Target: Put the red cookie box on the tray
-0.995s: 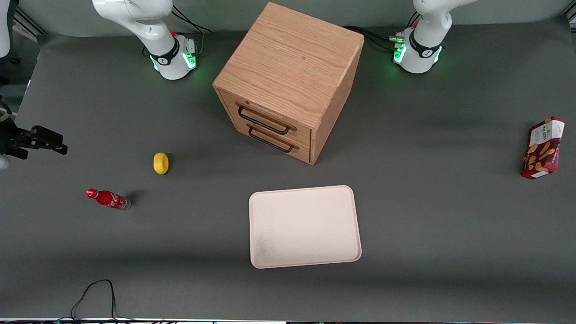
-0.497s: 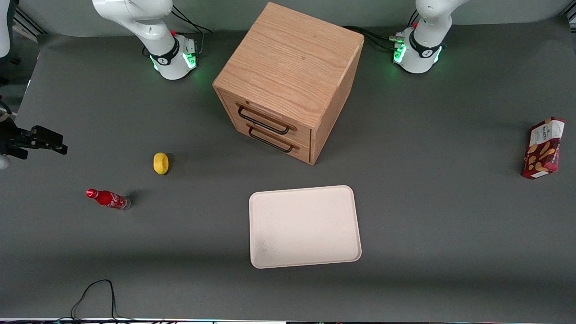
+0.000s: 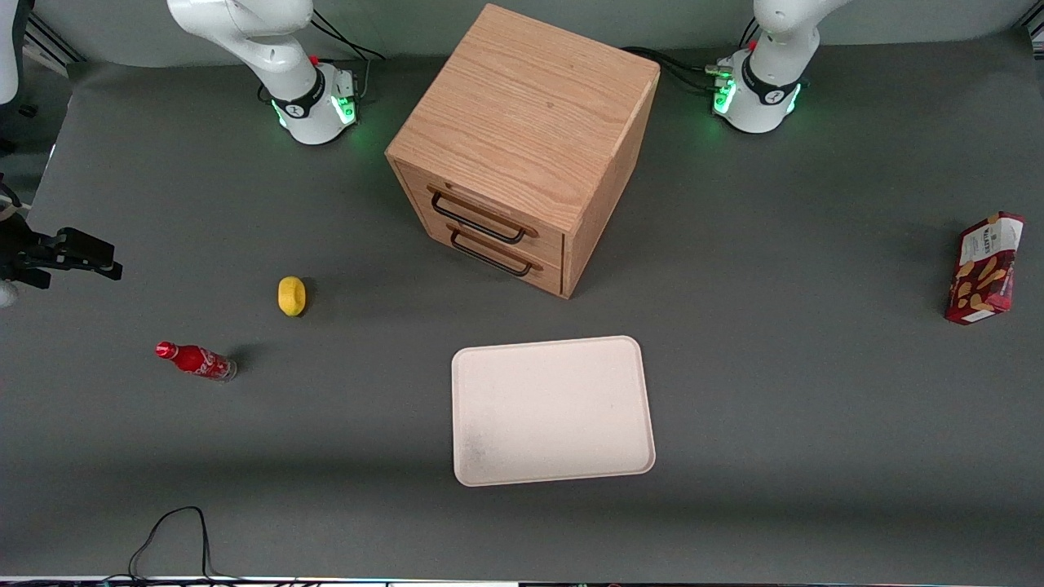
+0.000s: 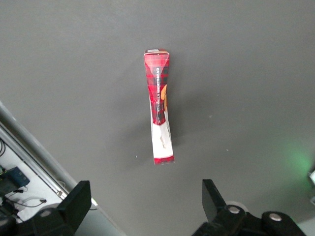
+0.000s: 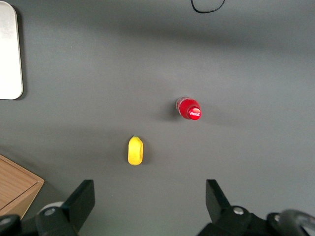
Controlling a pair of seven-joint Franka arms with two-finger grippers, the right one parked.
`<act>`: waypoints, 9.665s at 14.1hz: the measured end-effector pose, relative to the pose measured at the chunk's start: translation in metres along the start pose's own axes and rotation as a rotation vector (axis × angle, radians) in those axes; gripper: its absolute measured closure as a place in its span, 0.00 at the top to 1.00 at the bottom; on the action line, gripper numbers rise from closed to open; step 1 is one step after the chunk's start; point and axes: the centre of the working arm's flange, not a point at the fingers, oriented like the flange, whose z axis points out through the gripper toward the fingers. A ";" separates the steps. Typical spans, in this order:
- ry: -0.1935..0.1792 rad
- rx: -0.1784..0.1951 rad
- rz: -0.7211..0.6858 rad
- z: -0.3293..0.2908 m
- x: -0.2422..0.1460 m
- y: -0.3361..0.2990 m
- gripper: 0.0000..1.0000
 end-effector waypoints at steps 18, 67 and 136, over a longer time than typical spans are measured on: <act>0.061 0.019 0.008 0.215 0.027 0.012 0.99; 0.127 -0.092 -0.660 -0.089 0.421 0.438 0.04; 0.067 -0.011 -0.716 -0.180 0.137 0.271 1.00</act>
